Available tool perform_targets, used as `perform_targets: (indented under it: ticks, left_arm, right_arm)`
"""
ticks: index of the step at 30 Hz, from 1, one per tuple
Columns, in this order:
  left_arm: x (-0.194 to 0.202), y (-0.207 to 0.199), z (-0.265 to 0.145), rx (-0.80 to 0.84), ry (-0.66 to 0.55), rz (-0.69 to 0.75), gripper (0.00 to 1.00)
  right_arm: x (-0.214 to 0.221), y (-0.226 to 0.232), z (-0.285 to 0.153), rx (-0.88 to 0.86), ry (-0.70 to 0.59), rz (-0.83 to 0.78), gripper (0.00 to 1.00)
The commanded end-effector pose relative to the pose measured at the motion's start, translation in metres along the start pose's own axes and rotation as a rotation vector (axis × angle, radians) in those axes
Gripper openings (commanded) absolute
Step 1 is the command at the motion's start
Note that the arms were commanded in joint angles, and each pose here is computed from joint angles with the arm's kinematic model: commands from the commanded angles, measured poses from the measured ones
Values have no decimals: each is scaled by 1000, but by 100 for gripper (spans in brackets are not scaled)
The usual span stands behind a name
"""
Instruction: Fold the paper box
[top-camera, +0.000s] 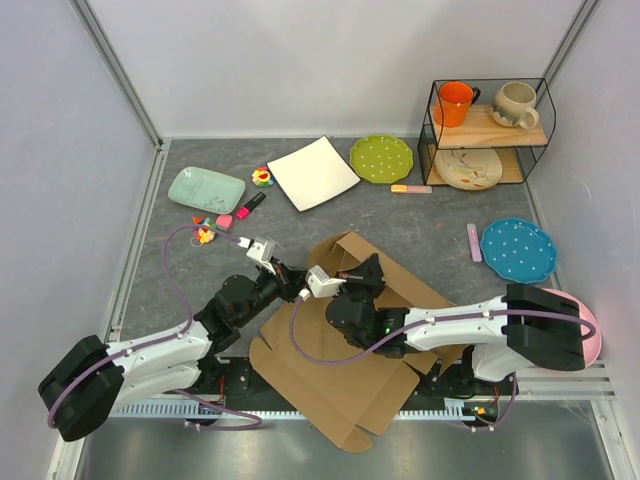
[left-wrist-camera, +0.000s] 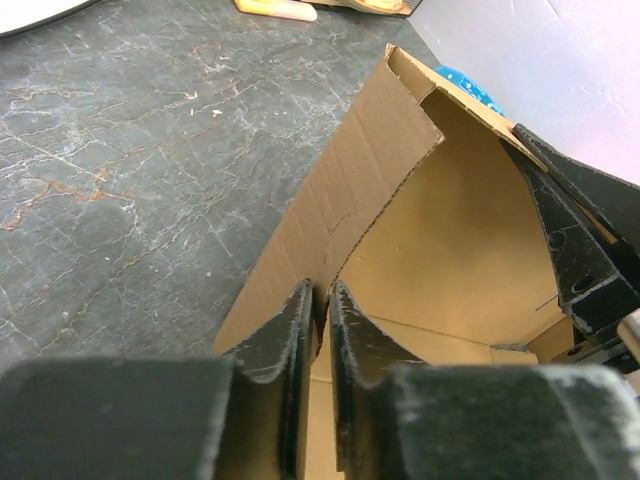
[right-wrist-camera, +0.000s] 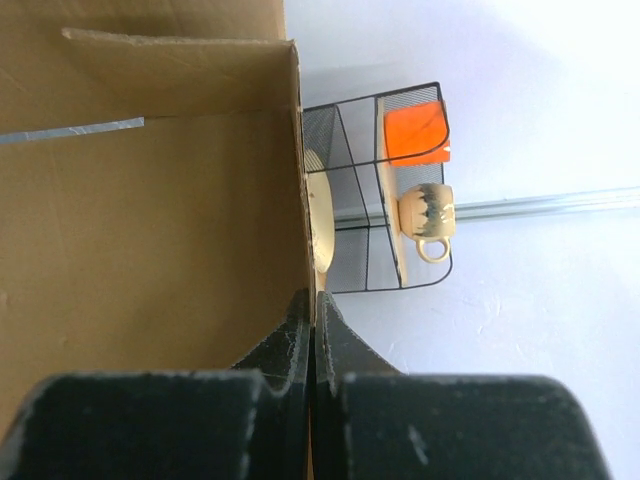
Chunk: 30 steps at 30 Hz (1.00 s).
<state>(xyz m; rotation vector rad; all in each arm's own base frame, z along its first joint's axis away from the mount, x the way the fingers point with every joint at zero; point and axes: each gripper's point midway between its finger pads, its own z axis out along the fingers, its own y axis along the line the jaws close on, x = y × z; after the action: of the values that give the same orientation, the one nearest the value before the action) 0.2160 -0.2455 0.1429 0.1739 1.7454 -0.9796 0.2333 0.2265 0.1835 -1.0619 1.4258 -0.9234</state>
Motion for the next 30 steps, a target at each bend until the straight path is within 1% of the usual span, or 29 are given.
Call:
perform_targets:
  ticks: [1, 3, 4, 5, 6, 7, 9, 11, 14, 16, 17, 18, 19, 20, 22, 23, 24, 25, 30]
  left_arm:
    - [1, -9, 5, 23, 8, -40, 24]
    - [7, -10, 8, 35, 30, -39, 32]
    - [9, -11, 9, 41, 40, -41, 38]
    - [9, -13, 12, 47, 45, -41, 41]
    - [21, -12, 13, 53, 91, -43, 43]
    - [26, -13, 15, 59, 112, -43, 45]
    - [33, -17, 16, 78, 147, -54, 46]
    - [35, -14, 14, 69, 148, -62, 47]
    - [23, -16, 10, 75, 96, -59, 48]
    - [20, -13, 8, 57, 94, -26, 48]
    - [11, -16, 6, 61, 68, -16, 49]
    - [7, -16, 5, 58, 60, 5, 50]
    - [10, -13, 1, 45, 80, 13, 52]
    - [-3, -12, -1, 23, 36, 21, 53]
    - [-6, -7, -5, 1, 24, 44, 55]
    - [-9, -6, -7, -6, 9, 44, 56]
    - [-16, -4, -8, -27, -22, 43, 56]
    - [-17, 0, -10, -45, -27, 39, 56]
    - [-32, 21, -14, -178, -106, -6, 57]
  right_arm:
    - [9, 19, -6, 16, 10, -9, 0]
    - [10, 25, -7, 11, 4, -8, 0]
    - [11, 28, -8, 9, 0, -1, 0]
    - [12, 31, -9, 6, -3, 2, 0]
    - [11, 34, -11, -2, -15, 1, 0]
    - [14, 39, -12, -5, -17, 4, 0]
    - [15, 43, -15, -8, -29, -1, 0]
    - [17, 45, -17, -4, -27, -17, 0]
    - [17, 44, -18, 3, -23, -34, 0]
    - [18, 44, -18, 13, -19, -39, 0]
    - [18, 43, -18, 16, -17, -42, 0]
    - [18, 43, -18, 19, -13, -49, 0]
    - [17, 42, -18, 21, -14, -47, 0]
    - [17, 41, -18, 25, -12, -48, 0]
    - [16, 38, -18, 32, -15, -59, 0]
    - [15, 37, -18, 36, -16, -63, 0]
    - [16, 36, -18, 40, -17, -125, 0]
    - [12, 33, -17, 51, -28, -89, 0]
    - [1, 28, -15, 72, -54, -124, 0]
